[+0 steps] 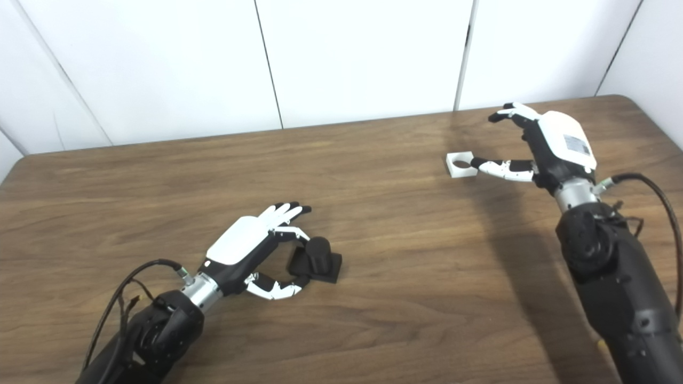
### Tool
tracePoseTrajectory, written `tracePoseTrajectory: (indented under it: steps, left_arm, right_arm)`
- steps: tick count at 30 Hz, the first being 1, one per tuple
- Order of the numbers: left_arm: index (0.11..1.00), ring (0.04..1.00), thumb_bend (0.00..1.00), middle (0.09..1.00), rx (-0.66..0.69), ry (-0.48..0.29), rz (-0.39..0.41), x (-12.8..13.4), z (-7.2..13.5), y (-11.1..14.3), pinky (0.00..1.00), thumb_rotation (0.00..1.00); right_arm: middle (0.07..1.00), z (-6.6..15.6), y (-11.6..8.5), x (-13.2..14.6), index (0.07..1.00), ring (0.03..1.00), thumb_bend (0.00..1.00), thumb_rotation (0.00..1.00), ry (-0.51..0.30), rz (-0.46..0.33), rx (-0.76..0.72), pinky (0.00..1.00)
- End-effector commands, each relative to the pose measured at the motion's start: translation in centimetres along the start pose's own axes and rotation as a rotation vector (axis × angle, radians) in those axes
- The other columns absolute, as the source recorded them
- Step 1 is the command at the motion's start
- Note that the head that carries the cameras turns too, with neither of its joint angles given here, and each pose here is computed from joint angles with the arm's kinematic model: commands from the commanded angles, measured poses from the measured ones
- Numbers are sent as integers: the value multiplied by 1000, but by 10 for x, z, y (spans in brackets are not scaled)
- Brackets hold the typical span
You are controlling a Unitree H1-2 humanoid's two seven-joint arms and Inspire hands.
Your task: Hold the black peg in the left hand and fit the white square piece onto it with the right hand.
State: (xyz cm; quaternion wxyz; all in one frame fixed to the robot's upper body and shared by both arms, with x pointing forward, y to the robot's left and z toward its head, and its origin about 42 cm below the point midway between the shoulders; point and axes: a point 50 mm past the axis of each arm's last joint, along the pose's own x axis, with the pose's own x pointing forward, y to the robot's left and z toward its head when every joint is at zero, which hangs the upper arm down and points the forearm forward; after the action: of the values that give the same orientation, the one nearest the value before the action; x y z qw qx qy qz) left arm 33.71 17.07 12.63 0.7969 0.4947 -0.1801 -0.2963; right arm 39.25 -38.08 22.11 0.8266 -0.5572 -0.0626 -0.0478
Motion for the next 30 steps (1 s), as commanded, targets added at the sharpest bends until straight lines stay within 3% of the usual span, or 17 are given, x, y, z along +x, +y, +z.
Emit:
tracePoseTrajectory:
  steps: [1, 3, 10, 19, 30]
  left_arm:
    - [585, 1000, 924, 976, 43, 73, -94, -10, -16, -16, 1000, 226]
    - [583, 1000, 920, 973, 45, 73, -92, -10, -16, -16, 1000, 226]
    - [583, 1000, 920, 970, 45, 74, -90, -10, -15, -17, 1000, 231]
    - [578, 1000, 924, 974, 43, 82, -81, -13, -19, -14, 1000, 203]
    - [577, 1000, 925, 976, 39, 89, -78, -16, -20, -12, 1000, 211]
  right_arm:
    - [931, 8, -33, 26, 798, 911, 732, 462, -50, -21, -53, 753]
    - [959, 7, -34, 35, 820, 946, 748, 494, -39, 34, -64, 819]
    - [975, 4, -35, 58, 842, 979, 770, 452, -31, 144, -92, 941]
    - [998, 5, -33, 83, 888, 999, 827, 496, -17, 280, -107, 992]
    - [1000, 14, -27, 95, 946, 1000, 793, 381, -10, 417, -113, 967]
